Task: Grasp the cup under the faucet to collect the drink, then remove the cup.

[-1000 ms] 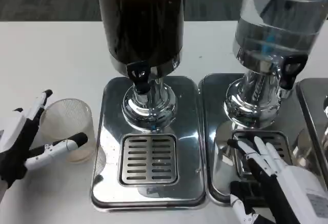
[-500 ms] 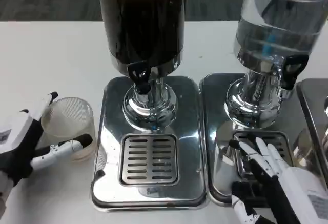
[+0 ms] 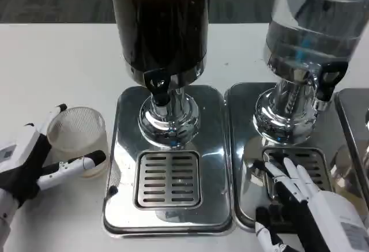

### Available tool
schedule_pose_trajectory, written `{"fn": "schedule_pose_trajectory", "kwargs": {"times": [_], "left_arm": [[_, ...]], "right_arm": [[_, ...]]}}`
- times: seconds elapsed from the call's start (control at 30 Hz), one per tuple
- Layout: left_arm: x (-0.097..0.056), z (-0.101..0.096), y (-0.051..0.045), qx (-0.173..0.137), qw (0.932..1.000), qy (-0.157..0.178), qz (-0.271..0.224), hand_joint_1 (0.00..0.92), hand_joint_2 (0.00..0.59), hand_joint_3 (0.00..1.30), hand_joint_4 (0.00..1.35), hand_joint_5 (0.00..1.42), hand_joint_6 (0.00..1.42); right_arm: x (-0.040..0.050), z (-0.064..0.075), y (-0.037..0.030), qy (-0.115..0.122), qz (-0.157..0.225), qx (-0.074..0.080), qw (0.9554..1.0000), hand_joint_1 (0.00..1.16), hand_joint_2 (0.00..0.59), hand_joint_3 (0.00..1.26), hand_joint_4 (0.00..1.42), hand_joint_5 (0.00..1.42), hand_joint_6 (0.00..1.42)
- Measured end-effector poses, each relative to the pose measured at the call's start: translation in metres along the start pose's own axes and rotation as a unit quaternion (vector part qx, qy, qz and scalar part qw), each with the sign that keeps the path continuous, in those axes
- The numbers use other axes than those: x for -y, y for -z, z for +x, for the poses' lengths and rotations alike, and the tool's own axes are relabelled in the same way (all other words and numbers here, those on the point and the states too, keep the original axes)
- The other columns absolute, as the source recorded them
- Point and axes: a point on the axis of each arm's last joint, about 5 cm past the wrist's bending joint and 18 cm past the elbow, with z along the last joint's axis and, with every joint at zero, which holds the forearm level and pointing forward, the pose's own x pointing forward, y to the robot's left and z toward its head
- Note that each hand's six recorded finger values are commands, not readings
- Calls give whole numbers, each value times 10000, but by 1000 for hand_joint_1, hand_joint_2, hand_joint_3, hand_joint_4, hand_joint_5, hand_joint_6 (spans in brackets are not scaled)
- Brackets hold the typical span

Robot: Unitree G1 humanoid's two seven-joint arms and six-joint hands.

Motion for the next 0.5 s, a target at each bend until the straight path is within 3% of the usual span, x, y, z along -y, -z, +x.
{"fn": "schedule_pose_trajectory", "kwargs": {"times": [0.5], "left_arm": [[58,5,21,147,9995,-262,49,0,52,0,0,80,19]], "right_arm": [[-9,-16,-1,-18,12,-41,10000,580,561,137,0,0,91]]}}
